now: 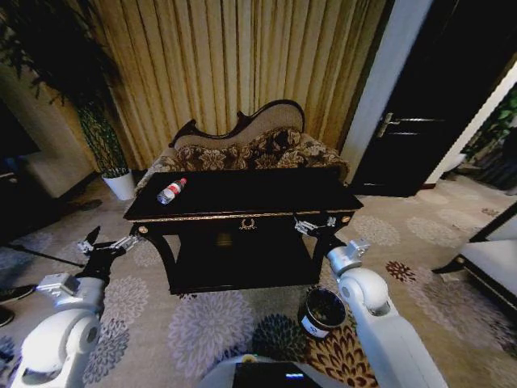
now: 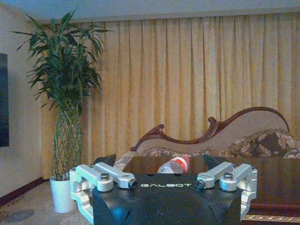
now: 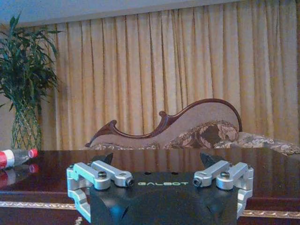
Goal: Move to the front of the table and place the trash on the table into the trash bin.
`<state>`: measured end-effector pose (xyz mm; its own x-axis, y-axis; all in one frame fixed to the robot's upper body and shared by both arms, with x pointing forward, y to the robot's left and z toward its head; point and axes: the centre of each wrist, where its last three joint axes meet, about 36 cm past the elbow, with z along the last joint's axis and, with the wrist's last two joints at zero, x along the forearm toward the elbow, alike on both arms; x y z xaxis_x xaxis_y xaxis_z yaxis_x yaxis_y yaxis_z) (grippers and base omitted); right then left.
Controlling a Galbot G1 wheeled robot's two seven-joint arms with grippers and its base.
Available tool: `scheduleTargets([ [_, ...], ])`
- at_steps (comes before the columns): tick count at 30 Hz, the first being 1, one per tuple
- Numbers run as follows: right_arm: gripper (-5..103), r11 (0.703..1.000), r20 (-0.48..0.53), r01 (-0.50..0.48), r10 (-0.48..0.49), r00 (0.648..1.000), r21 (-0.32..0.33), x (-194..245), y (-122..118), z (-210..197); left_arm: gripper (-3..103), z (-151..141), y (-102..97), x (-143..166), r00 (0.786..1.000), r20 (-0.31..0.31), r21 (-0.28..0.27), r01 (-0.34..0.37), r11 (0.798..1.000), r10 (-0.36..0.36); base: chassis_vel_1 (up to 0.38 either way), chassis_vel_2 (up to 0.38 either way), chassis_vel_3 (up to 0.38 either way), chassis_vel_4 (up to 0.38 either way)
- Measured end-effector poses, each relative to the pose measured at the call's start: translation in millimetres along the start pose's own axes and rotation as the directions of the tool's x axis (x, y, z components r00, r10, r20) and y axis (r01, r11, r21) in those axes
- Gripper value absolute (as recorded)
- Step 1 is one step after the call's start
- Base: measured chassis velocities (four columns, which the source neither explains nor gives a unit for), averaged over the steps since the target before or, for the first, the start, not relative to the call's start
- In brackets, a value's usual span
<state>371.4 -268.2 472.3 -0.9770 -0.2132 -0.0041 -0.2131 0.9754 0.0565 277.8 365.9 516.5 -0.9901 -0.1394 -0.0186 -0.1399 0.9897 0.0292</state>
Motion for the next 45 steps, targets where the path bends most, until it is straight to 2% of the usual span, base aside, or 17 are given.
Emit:
scheduleTargets([
  [18,100,1.0,0.001,0.008,-0.008,1.0,0.004,-3,7,7,100,-4,1.1,2,1.0,-0.01,-0.011,-0.005,1.0,0.005,-0.075,0.073,0.069,-0.072],
  [45,100,1.0,0.02,-0.007,0.006,1.0,0.015,-8,5,12,100,-2,-0.2,1,1.0,-0.006,-0.003,-0.005,1.0,0.005,-0.114,0.107,0.102,-0.113],
])
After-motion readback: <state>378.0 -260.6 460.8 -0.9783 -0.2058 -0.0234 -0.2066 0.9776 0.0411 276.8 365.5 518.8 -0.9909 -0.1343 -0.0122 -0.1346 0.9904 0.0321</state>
